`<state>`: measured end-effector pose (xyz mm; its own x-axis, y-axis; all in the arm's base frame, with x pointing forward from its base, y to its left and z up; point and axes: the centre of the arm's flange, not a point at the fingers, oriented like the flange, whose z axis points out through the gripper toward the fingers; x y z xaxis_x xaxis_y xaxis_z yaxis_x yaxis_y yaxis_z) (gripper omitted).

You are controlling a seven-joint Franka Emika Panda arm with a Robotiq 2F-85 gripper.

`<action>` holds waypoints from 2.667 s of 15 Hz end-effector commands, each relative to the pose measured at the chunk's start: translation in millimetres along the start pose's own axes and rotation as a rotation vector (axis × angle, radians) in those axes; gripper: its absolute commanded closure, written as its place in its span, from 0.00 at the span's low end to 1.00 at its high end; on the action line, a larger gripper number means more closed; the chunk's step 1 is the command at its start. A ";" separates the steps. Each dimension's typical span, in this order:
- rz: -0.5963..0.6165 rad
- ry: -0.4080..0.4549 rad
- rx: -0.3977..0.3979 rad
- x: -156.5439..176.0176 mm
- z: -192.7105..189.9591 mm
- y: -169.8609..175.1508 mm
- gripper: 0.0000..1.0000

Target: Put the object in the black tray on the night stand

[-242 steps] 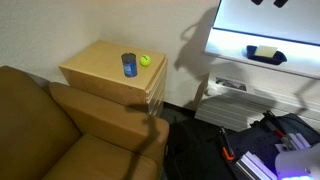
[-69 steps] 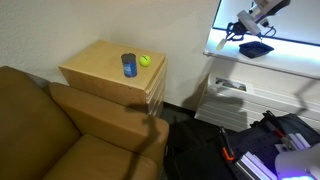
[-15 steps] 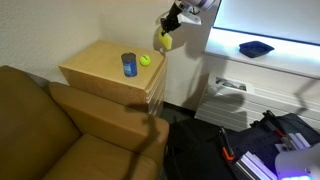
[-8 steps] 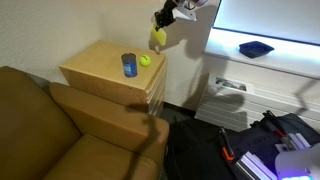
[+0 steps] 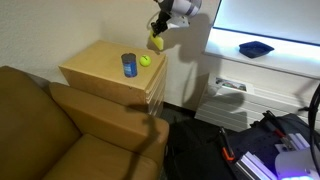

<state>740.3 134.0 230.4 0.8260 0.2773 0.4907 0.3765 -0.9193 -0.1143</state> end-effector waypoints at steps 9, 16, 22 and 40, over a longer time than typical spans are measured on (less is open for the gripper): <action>-0.130 -0.069 -0.021 14.7 59.5 -32.5 0.92; -0.195 -0.073 -0.060 16.9 93.2 -29.0 0.98; -0.250 -0.095 -0.082 6.9 114.9 -48.2 0.98; 0.209 0.104 0.336 36.9 8.2 -16.2 0.00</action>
<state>789.2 182.1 211.4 0.8441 0.1368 0.5184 0.3606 -0.8604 -0.3602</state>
